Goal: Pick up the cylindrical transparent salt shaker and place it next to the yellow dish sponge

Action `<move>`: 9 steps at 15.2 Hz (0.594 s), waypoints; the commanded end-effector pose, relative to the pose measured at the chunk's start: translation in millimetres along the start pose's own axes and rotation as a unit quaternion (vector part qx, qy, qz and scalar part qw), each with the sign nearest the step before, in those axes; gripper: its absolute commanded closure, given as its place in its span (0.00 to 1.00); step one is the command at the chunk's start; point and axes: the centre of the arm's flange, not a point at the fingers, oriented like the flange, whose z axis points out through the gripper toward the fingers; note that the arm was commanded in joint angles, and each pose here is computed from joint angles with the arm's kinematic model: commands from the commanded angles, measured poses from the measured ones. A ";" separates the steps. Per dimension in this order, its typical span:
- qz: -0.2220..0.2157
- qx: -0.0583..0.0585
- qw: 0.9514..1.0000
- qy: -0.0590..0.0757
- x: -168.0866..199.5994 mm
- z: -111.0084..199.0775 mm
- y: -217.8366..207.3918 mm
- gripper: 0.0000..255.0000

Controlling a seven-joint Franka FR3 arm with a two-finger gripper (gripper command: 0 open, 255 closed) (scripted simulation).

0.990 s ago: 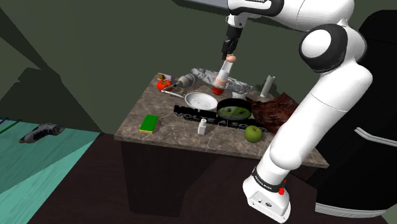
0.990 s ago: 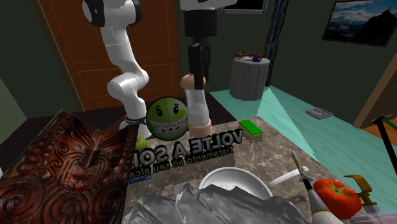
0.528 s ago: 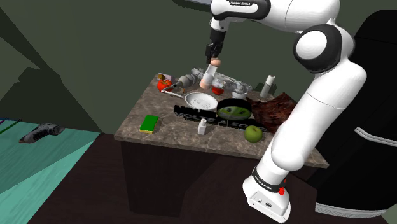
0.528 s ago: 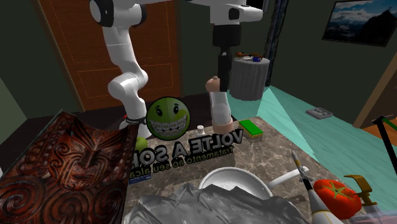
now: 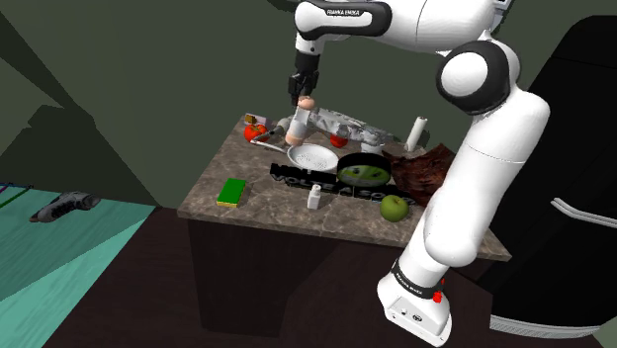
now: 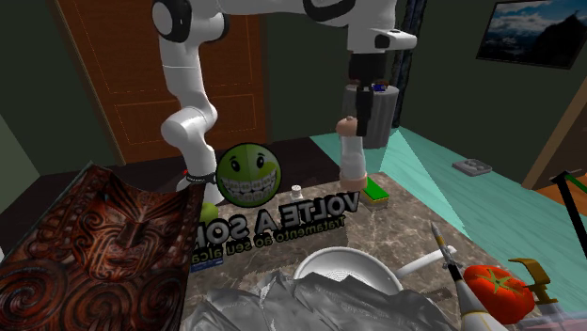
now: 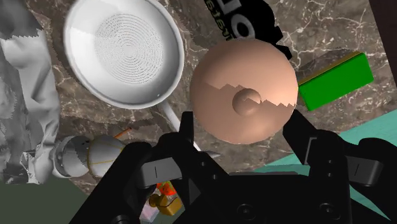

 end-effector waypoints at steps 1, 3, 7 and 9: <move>0.000 0.000 1.000 0.000 13.3 7.9 -17.4 1.00; 0.000 0.000 1.000 0.000 28.7 15.0 -37.6 1.00; 0.000 0.000 1.000 0.000 59.6 29.4 -77.9 1.00; 0.000 0.000 1.000 0.000 75.0 36.6 -98.1 1.00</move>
